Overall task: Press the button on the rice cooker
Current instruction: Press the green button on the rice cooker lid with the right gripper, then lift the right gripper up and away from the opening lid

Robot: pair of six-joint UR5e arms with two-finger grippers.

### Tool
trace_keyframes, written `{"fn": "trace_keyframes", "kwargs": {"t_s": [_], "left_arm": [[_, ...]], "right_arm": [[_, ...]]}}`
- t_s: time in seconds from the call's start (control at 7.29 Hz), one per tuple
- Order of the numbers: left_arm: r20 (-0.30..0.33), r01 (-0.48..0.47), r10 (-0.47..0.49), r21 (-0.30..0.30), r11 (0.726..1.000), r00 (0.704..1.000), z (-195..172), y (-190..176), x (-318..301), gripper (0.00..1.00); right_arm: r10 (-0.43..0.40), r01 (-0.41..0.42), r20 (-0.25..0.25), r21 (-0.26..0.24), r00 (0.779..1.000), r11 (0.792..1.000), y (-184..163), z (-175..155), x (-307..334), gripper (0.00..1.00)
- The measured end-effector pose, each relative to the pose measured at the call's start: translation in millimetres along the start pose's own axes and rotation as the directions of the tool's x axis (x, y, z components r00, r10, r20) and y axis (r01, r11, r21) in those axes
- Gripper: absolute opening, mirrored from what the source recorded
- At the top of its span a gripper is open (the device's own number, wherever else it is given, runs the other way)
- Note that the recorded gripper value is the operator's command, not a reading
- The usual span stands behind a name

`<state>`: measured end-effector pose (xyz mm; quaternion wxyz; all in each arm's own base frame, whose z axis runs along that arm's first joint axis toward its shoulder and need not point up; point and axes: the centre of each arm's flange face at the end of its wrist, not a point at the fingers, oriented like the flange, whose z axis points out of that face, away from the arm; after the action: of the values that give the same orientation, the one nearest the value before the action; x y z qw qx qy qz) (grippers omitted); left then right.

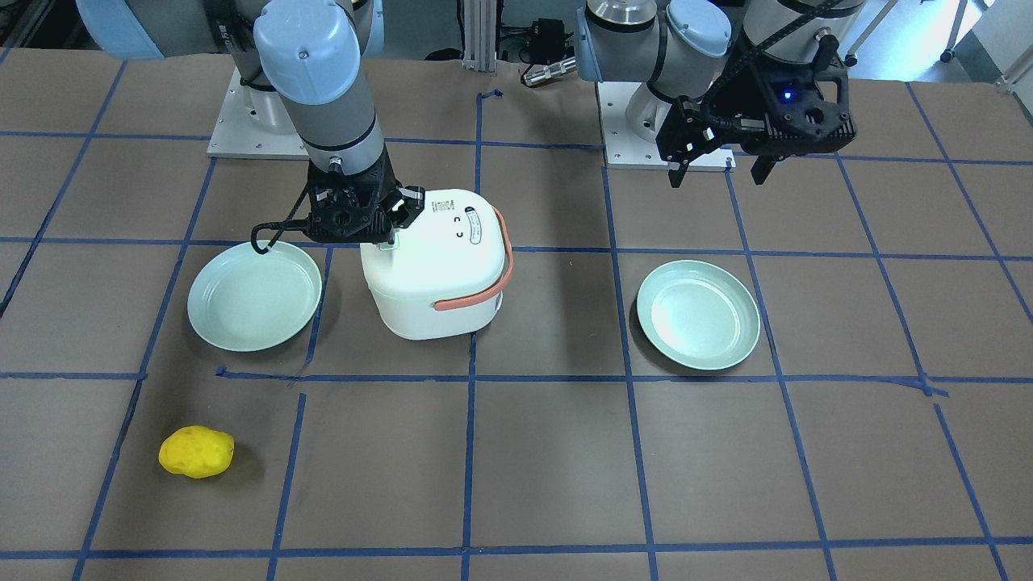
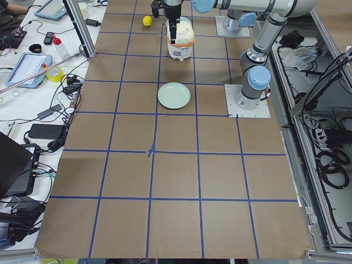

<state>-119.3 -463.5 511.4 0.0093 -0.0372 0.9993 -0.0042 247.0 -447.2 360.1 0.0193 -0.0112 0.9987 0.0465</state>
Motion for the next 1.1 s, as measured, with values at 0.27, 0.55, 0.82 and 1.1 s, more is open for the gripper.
{"fn": "trace_keyframes", "kwargs": {"t_s": [0.27, 0.55, 0.82, 1.1], "left_arm": [[0.000, 0.000, 0.000, 0.000, 1.000, 1.000, 0, 0, 0, 1.00], [0.000, 0.000, 0.000, 0.000, 1.000, 1.000, 0, 0, 0, 1.00], [0.000, 0.001, -0.001, 0.000, 1.000, 1.000, 0, 0, 0, 1.00], [0.000, 0.001, -0.001, 0.000, 1.000, 1.000, 0, 0, 0, 1.00]], "right_arm": [[-0.002, 0.002, 0.000, -0.002, 1.000, 1.000, 0, 1, 0, 0.02], [-0.005, 0.005, -0.001, -0.006, 1.000, 1.000, 1, 2, -1, 0.03], [-0.010, 0.010, -0.002, -0.012, 1.000, 1.000, 1, 5, -3, 0.40], [-0.001, 0.001, -0.003, 0.007, 1.000, 1.000, -1, -6, -5, 1.00]]}}
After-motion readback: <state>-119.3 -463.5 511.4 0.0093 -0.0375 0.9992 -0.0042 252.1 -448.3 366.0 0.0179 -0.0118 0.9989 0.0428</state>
